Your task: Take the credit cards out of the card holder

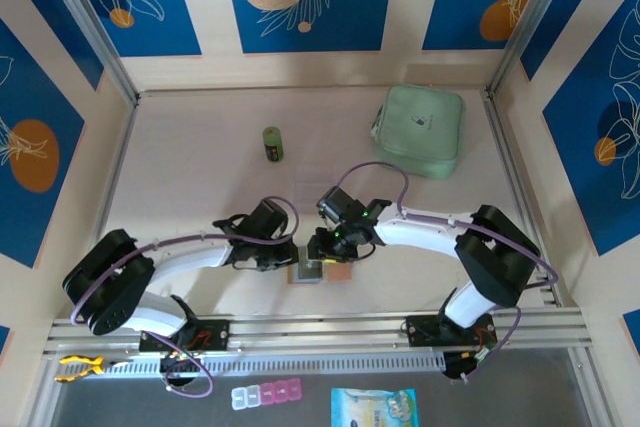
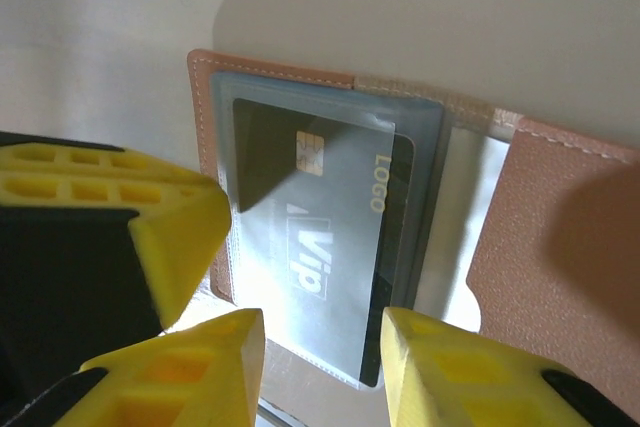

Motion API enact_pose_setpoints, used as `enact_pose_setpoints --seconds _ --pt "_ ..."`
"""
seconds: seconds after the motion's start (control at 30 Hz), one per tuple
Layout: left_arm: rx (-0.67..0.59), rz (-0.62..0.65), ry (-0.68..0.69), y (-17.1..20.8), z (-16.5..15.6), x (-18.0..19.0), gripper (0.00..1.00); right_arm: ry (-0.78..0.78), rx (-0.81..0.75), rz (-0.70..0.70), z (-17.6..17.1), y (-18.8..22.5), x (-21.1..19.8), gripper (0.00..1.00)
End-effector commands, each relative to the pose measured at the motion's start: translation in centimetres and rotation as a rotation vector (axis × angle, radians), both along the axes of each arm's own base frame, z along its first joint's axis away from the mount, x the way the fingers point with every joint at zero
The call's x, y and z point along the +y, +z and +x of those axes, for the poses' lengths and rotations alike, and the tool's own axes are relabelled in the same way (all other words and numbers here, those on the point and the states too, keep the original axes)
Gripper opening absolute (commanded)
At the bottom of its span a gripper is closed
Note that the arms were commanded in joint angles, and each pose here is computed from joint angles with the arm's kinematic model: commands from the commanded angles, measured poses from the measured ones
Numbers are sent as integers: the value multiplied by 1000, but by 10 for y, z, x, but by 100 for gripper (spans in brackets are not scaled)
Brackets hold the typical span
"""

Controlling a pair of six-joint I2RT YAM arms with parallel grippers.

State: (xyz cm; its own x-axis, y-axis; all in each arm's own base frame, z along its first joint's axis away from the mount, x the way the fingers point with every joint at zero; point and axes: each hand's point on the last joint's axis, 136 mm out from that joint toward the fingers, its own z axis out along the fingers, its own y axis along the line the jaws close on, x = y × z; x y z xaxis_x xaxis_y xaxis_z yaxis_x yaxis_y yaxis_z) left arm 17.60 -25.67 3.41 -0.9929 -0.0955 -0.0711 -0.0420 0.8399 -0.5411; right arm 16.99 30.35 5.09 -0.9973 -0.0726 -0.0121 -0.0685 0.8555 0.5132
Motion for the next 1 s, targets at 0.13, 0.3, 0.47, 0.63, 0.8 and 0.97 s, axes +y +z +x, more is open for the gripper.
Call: enact_pose_setpoints --seconds 0.13,0.3,0.47,0.63,0.8,0.97 --pt "16 -29 -62 2 -5 -16 12 4 37 -3 -3 -10 1 34" --pt "29 59 -69 -11 -10 -2 10 6 43 -11 -3 -14 0 33" --pt "38 74 -68 -17 -13 2 9 12 52 -13 -4 -19 1 33" --pt "35 73 -61 -18 -12 3 9 8 59 -25 -4 -23 0 32" --pt "32 70 -62 -17 -11 2 9 25 59 15 -6 -21 6 27" --pt "30 72 -61 -17 -11 3 9 18 66 0 -7 -25 3 26"
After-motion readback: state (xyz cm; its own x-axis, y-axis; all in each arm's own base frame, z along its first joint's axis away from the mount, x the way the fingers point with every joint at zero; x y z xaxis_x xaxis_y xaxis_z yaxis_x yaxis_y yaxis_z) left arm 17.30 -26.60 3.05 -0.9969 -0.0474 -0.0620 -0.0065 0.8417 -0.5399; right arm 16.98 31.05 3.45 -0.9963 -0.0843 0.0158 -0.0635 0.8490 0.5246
